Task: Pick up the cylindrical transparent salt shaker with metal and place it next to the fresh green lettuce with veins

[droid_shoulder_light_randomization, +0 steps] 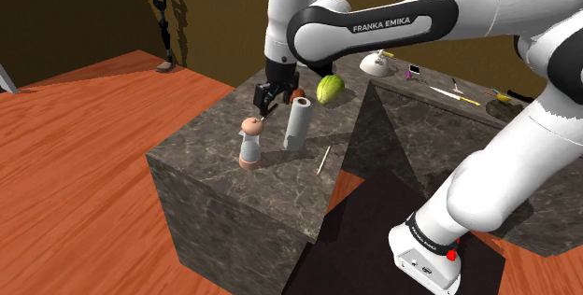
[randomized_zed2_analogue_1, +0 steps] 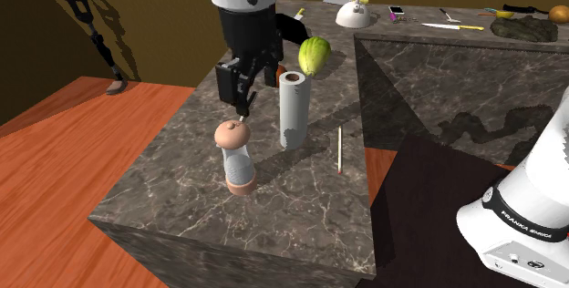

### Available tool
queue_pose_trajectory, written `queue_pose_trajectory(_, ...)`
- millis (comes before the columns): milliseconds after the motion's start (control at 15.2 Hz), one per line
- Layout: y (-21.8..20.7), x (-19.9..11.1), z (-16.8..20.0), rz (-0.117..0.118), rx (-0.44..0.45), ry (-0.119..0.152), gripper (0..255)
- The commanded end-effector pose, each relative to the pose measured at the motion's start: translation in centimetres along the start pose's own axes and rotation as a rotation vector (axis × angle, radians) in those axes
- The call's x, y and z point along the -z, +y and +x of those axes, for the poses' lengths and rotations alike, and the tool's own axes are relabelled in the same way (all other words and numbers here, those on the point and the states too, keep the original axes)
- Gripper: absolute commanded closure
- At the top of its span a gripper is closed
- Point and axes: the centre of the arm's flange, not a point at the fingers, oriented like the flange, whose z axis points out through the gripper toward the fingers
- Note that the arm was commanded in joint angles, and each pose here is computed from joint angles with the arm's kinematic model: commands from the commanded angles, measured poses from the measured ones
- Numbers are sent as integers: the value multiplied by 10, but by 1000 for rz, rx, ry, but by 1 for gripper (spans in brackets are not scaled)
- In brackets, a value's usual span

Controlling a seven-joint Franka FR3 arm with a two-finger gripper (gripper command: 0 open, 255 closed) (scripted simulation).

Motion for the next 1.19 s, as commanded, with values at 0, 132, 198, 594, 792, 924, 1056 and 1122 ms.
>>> queue_pose_trajectory(0, -18, -11, 21, -5, -2, 7, 0)
queue_pose_trajectory(132, -34, -22, 39, -11, -2, 13, 0)
queue_pose_trajectory(198, -42, -27, 48, -14, -2, 16, 0)
queue_pose_trajectory(594, -47, -57, 55, -16, -2, 18, 0)
queue_pose_trajectory(792, -47, -70, 55, -16, -2, 18, 0)
queue_pose_trajectory(924, -47, -70, 55, -16, -2, 18, 0)
queue_pose_trajectory(1056, -47, -70, 55, -16, -2, 18, 0)
queue_pose_trajectory(1122, -47, -70, 55, -16, -2, 18, 0)
